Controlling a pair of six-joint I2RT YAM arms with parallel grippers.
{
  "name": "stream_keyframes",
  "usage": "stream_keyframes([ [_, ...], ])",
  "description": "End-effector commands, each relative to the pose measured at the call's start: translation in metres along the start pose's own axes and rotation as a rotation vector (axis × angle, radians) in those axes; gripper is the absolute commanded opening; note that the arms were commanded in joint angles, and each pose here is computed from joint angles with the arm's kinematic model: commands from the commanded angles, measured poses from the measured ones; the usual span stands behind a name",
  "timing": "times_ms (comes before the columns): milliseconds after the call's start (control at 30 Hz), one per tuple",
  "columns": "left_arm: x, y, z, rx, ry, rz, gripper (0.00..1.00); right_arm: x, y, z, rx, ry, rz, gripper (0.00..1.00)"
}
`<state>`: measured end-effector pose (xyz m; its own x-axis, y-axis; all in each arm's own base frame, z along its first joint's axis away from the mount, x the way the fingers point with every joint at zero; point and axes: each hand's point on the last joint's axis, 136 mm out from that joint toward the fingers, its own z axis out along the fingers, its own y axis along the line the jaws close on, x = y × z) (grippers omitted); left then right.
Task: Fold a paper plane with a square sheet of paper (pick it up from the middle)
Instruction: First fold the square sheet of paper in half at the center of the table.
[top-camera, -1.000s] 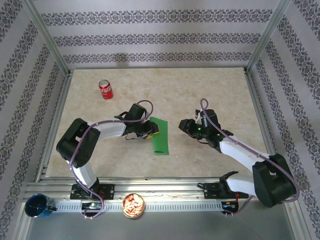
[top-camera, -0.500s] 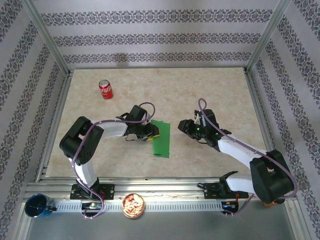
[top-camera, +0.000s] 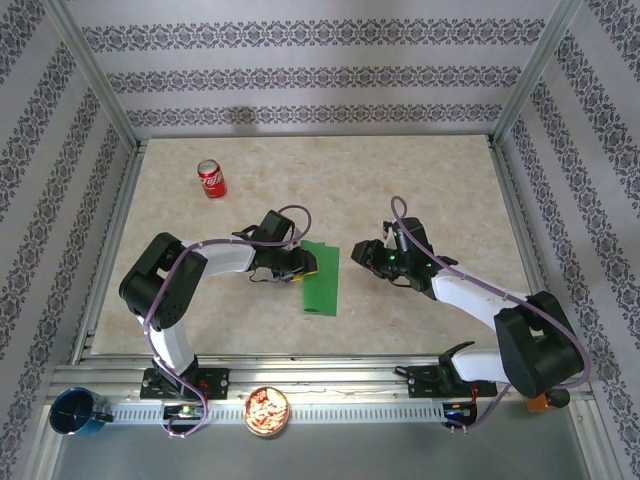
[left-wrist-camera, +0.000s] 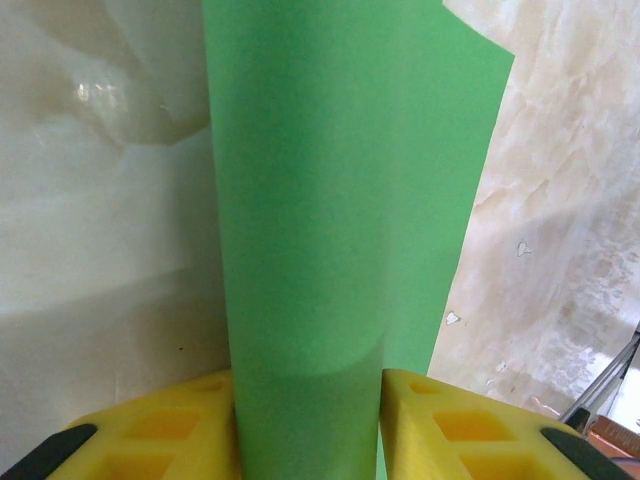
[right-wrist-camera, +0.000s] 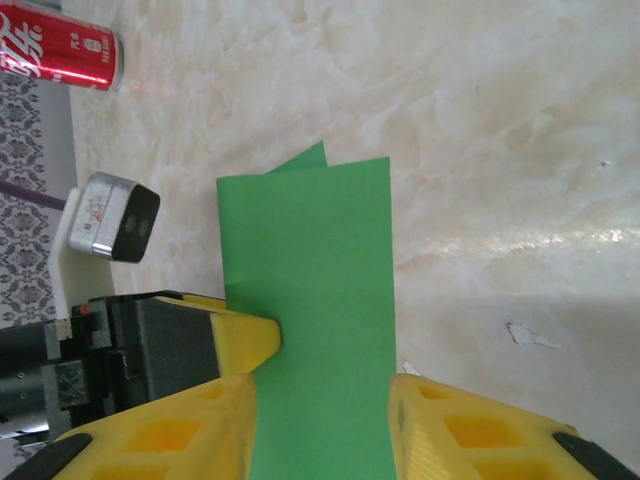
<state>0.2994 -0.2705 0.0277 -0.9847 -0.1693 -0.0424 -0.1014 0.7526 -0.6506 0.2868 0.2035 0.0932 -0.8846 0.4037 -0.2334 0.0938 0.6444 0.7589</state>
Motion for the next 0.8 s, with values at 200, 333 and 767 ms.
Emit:
stream_keyframes([
  [200,0.0,0.009,-0.001,-0.051,-0.008,0.009,0.39,-0.005,0.016,0.001,-0.017,0.027,-0.035,0.43],
  [333,-0.002,0.01,-0.003,-0.069,-0.016,0.016,0.39,-0.004,0.014,0.005,-0.013,0.036,-0.024,0.44],
  [767,-0.006,0.014,-0.017,-0.153,-0.045,0.039,0.47,0.0,0.018,0.01,-0.032,0.078,-0.034,0.45],
])
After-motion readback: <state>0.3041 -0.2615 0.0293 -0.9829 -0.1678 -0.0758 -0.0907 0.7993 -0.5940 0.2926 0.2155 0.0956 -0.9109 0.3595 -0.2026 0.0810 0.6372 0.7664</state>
